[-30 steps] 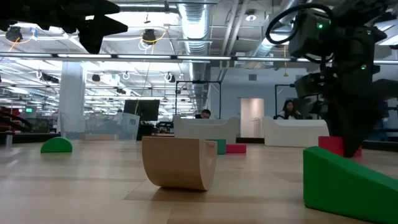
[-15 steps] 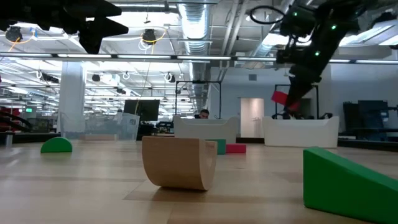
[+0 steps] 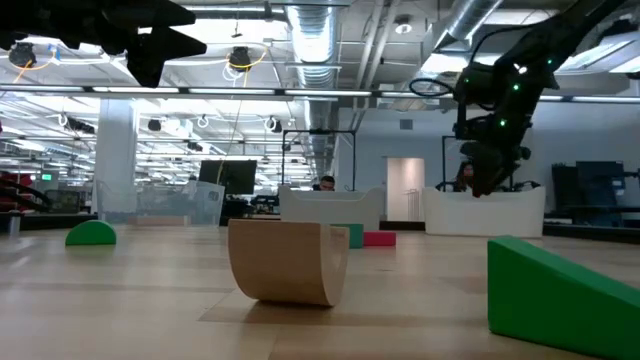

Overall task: Sort & place blocks by color
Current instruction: Put the top right red block into the white bin, then put the top right green block into the gray bin

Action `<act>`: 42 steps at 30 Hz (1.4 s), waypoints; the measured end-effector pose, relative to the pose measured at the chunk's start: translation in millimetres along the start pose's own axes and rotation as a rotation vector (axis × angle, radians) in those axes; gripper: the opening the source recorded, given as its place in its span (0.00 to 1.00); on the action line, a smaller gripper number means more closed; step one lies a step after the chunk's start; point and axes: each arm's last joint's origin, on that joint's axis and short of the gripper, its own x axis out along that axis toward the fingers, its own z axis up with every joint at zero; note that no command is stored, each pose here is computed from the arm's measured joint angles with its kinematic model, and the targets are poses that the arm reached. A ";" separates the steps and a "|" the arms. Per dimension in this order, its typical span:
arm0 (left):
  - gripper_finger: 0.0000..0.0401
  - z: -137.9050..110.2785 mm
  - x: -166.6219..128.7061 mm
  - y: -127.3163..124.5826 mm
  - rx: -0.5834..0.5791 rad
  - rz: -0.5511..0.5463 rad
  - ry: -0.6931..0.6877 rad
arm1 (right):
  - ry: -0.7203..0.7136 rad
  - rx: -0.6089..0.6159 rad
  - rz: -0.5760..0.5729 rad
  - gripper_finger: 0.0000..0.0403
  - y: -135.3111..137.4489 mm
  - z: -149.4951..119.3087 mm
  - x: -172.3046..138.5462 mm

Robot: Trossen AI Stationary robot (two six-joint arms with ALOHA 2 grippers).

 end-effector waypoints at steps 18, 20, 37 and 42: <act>0.55 0.3 0.0 1.0 -0.033 0.036 -0.007 | -0.531 -0.097 0.260 0.63 46.0 21.4 -74.1; 0.55 0.4 0.0 1.5 -0.034 0.051 -0.011 | -0.627 -0.123 0.334 0.63 58.2 25.0 -85.2; 0.55 5.7 -0.3 1.9 -0.063 0.086 -0.067 | -0.760 -0.401 0.731 0.63 190.8 10.1 -73.7; 0.55 6.2 -0.3 1.8 -0.066 0.084 -0.073 | -0.795 -0.414 0.774 0.63 209.5 5.8 -68.1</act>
